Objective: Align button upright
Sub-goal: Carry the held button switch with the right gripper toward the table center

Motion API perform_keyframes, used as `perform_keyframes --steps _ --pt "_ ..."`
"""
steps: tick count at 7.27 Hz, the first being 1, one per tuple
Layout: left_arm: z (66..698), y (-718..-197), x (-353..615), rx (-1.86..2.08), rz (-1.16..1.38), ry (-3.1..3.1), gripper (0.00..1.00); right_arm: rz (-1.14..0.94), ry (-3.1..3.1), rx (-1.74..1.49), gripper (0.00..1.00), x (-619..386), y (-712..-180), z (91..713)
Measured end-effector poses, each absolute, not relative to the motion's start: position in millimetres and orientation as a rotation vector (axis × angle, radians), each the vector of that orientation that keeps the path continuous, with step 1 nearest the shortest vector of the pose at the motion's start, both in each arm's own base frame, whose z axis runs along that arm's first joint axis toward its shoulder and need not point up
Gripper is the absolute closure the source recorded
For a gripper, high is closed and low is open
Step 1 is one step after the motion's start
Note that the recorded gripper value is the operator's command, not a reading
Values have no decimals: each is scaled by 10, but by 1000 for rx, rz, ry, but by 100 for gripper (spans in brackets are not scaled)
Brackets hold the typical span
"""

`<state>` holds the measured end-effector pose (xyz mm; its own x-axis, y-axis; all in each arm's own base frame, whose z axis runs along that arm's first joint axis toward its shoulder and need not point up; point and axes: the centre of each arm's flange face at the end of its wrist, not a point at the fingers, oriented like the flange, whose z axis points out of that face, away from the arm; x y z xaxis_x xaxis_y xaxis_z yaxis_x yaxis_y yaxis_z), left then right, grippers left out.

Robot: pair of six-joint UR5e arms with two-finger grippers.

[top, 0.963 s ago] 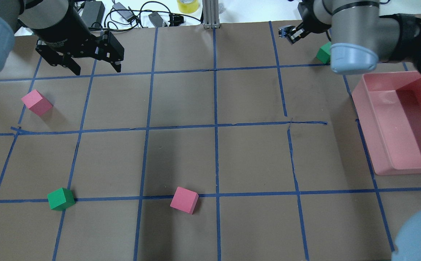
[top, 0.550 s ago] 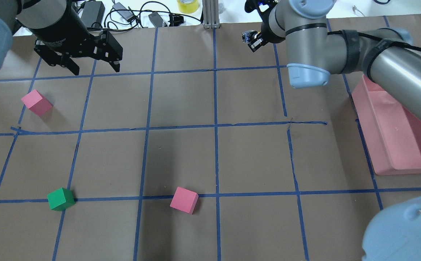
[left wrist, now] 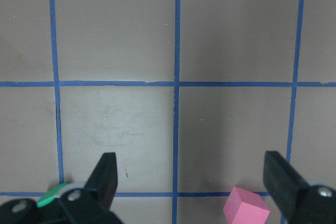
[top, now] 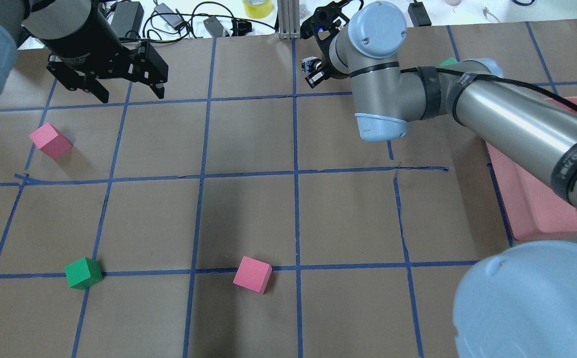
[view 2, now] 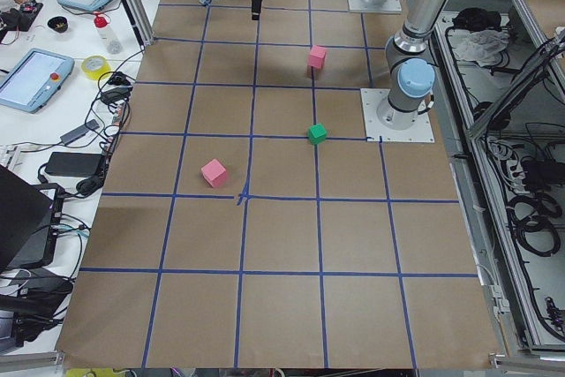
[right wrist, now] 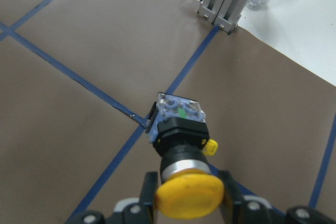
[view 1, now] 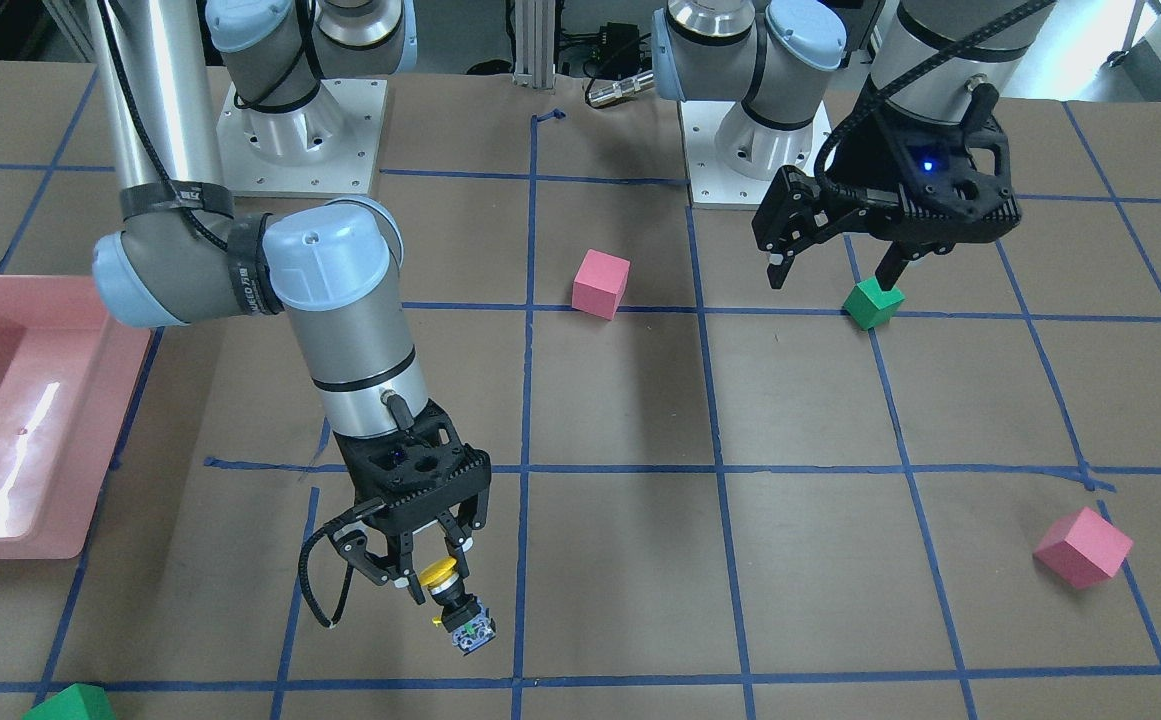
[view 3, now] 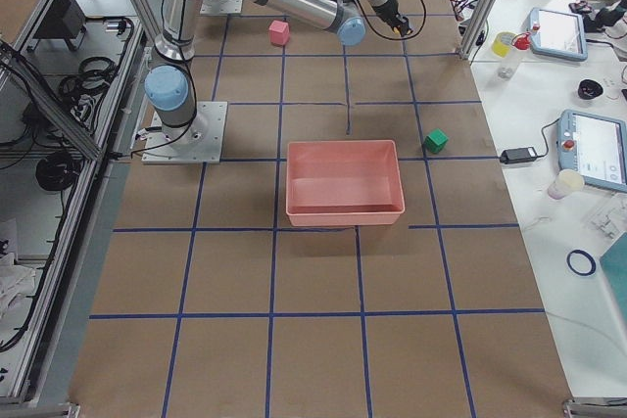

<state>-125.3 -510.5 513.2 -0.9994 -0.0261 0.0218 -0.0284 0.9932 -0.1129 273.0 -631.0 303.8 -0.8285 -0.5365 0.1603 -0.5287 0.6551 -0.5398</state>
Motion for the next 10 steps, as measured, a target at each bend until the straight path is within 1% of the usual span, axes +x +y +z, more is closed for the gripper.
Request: perform_keyframes --steps 2,5,10 --pt "5133 -5102 -1253 43 176 -3116 0 -950 2863 -863 100 2848 -6235 2770" --pt "5133 -5102 -1253 43 176 -3116 0 -992 2881 -787 100 2901 -5986 2402" --pt "5131 -5101 -1254 43 174 -3115 0 -995 2901 -707 100 3299 -5764 2044"
